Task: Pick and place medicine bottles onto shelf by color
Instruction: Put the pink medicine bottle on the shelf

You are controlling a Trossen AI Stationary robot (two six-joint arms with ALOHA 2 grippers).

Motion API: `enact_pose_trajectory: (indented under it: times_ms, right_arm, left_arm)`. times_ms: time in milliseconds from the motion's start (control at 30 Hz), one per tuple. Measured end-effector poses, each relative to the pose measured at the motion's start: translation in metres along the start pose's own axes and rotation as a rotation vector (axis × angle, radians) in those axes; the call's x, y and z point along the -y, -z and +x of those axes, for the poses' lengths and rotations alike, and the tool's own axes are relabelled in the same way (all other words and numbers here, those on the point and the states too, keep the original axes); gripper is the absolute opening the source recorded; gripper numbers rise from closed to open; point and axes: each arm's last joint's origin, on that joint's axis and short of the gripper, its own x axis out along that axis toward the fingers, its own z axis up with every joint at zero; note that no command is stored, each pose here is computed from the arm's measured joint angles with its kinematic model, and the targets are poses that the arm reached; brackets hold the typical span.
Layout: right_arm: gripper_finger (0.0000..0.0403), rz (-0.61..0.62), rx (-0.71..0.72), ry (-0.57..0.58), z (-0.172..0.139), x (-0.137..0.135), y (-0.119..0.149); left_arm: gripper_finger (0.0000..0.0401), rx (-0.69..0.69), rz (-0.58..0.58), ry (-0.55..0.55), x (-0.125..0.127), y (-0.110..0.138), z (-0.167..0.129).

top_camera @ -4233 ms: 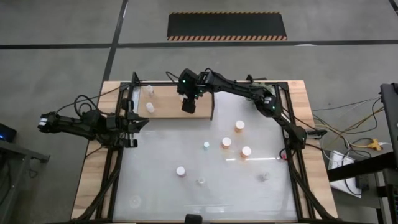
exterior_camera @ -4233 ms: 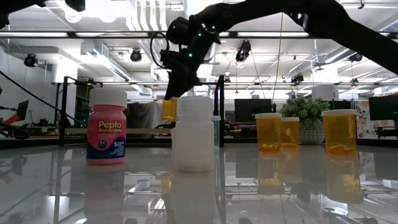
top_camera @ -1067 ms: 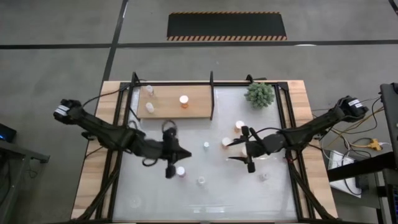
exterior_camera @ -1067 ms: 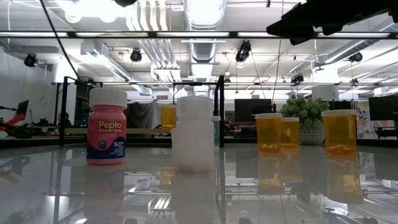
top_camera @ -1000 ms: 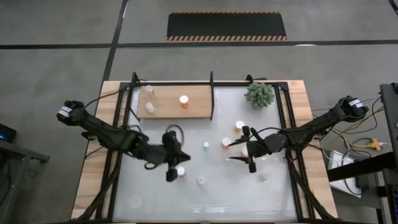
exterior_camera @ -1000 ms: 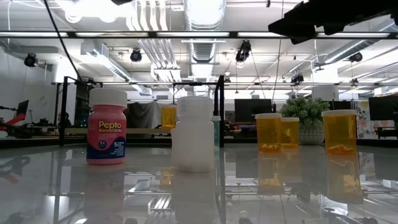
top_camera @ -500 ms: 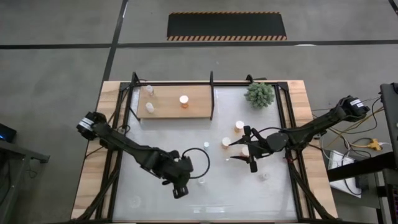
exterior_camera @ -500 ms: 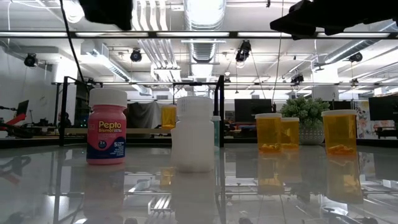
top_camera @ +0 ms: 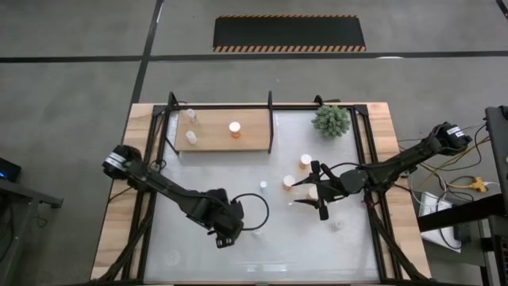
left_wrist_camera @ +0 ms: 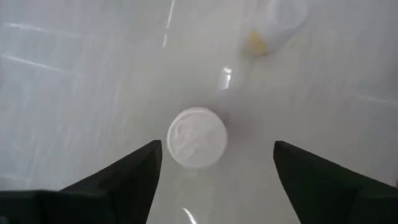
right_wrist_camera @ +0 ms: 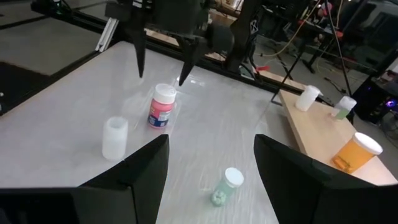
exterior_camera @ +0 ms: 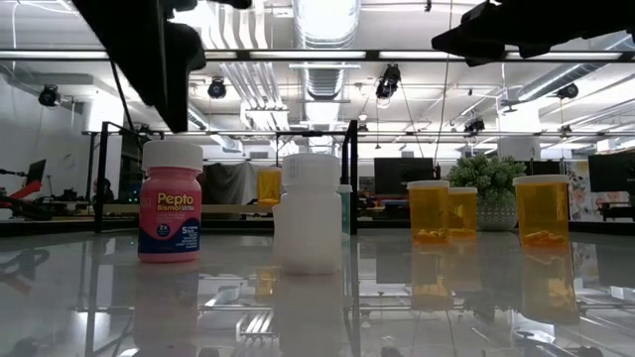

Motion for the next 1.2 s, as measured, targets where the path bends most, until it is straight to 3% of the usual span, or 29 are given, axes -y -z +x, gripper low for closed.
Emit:
enact_pose_trajectory:
  times_ms: [433, 600, 900, 1200]
  right_arm:
    - [0.0226, 0.006, -0.016, 0.001, 0.0, 0.0, 0.002]
    - [0.0226, 0.006, -0.018, 0.001, 0.0, 0.0, 0.002]
    - [0.0226, 0.008, -0.019, 0.001, 0.0, 0.0, 0.003]
    - [0.0226, 0.008, -0.02, 0.001, 0.0, 0.0, 0.003]
  left_arm:
    - [0.0284, -0.026, 0.049, -0.045, 0.001, -0.003, 0.026]
    - [0.0248, -0.032, 0.049, -0.05, 0.0, -0.002, 0.027]
    - [0.0151, -0.045, 0.046, -0.034, 0.0, -0.001, 0.026]
    - [0.0149, -0.014, 0.032, 0.025, -0.001, -0.017, 0.01]
